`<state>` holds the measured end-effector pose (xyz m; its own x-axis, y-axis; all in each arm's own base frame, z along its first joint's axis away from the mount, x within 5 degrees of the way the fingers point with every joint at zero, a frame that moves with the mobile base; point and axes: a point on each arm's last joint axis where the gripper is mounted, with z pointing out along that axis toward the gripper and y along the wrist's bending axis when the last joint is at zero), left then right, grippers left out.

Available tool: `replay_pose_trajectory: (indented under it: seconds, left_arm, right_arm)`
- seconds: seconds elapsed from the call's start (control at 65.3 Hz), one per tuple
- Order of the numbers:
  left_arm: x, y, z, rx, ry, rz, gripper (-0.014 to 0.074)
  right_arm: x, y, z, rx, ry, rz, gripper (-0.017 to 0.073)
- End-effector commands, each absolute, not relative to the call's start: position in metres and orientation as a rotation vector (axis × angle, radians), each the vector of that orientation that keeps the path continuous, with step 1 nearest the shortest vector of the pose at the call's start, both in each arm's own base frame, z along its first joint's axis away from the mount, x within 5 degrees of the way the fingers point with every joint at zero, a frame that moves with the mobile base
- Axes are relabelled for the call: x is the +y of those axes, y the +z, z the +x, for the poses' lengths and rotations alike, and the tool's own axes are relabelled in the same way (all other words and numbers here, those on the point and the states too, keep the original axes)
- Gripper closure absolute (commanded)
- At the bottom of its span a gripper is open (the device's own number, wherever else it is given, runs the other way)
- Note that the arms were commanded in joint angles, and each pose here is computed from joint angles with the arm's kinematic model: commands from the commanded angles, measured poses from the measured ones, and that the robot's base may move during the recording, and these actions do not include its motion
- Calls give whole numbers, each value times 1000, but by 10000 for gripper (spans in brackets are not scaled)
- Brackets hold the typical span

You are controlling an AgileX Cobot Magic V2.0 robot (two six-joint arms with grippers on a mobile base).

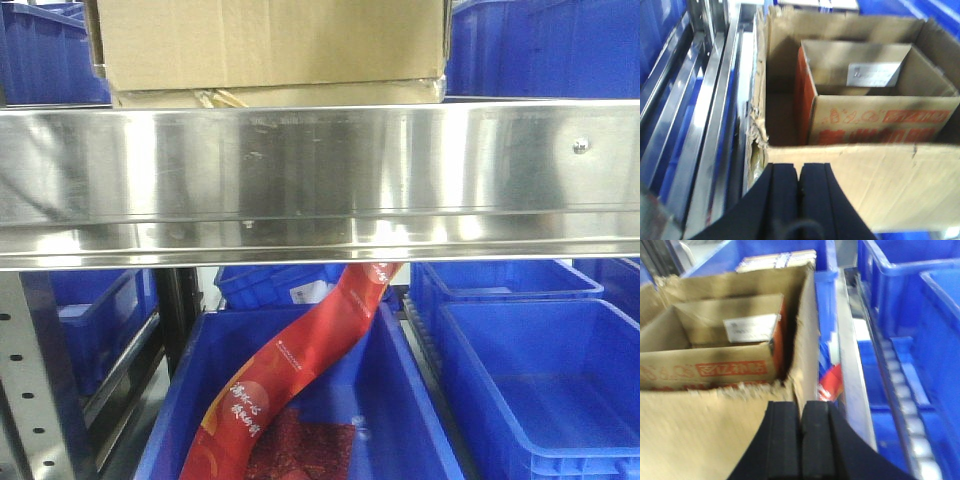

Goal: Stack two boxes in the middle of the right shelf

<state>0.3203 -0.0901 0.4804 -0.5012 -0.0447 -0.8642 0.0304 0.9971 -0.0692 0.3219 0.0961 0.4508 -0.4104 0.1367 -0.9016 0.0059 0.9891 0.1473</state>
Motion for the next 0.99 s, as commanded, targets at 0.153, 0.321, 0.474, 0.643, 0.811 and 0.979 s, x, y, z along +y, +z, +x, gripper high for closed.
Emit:
replay_pose_trajectory:
  seconds: [0.153,0.321,0.474,0.643,0.811,0.979]
  left_arm:
    - [-92,484,287,2007,-160,248,704]
    - [-87,458,253,1890,-300,213,704]
    - [-74,422,214,1806,-377,137,704]
    - [-62,383,178,1756,-401,110,704]
    - [-54,342,154,1814,-390,113,704]
    - [-47,321,135,1833,-387,115,704]
  right_arm:
    - [83,451,294,1931,60,-71,720]
    - [80,424,262,1835,141,-147,720]
    - [62,396,232,1860,209,-32,720]
    - [36,369,205,1828,185,34,720]
    - [12,343,173,1813,125,115,720]
    - [3,328,139,1739,115,138,720]
